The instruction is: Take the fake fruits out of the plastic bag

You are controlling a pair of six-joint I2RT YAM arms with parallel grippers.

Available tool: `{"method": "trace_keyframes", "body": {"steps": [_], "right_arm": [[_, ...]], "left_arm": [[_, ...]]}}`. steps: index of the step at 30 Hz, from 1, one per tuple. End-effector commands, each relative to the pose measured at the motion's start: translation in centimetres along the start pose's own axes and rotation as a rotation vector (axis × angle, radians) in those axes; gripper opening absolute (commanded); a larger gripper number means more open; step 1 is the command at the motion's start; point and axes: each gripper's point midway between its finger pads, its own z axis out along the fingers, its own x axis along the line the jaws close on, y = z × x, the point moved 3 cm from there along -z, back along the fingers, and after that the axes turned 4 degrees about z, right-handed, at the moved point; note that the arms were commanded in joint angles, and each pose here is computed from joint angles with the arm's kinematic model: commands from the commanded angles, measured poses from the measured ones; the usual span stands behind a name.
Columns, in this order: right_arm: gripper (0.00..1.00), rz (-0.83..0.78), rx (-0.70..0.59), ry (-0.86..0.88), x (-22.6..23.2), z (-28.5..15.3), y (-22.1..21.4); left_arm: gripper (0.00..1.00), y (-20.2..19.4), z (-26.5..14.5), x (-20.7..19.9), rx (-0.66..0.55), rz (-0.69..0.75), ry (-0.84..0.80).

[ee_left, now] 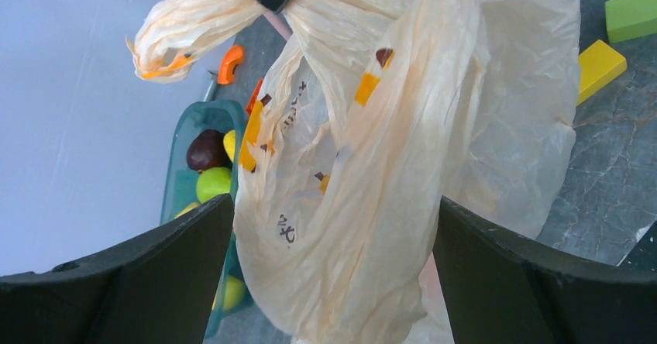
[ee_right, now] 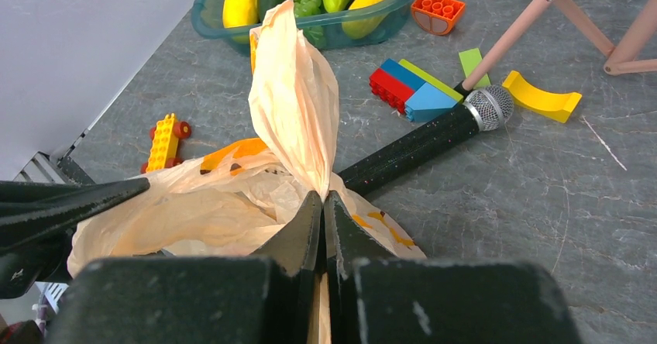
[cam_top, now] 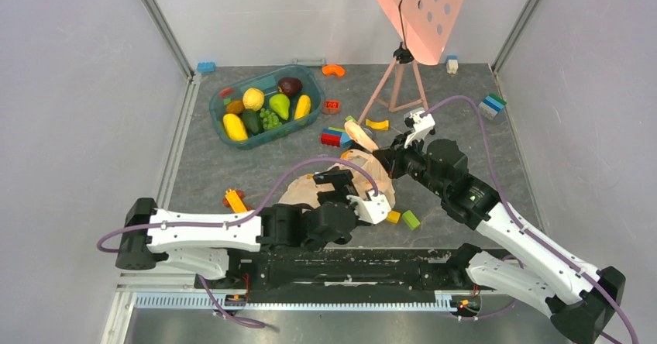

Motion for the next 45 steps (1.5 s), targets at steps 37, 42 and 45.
{"method": "trace_keyframes", "body": {"steps": [37,42,45], "right_arm": [[0.0,-0.074,-0.147,0.041,1.0,1.0,5.0],[0.0,-0.197,-0.276,0.075,2.2,1.7,9.1],[0.0,-0.277,-0.365,0.119,3.6,1.5,12.0]], "left_arm": [[0.02,0.0,-4.3,9.8,-0.348,-0.601,0.137],[0.02,0.3,-3.5,14.7,-0.407,-0.673,0.213],[0.02,2.1,-3.4,17.2,-0.443,-0.656,0.228]]}}
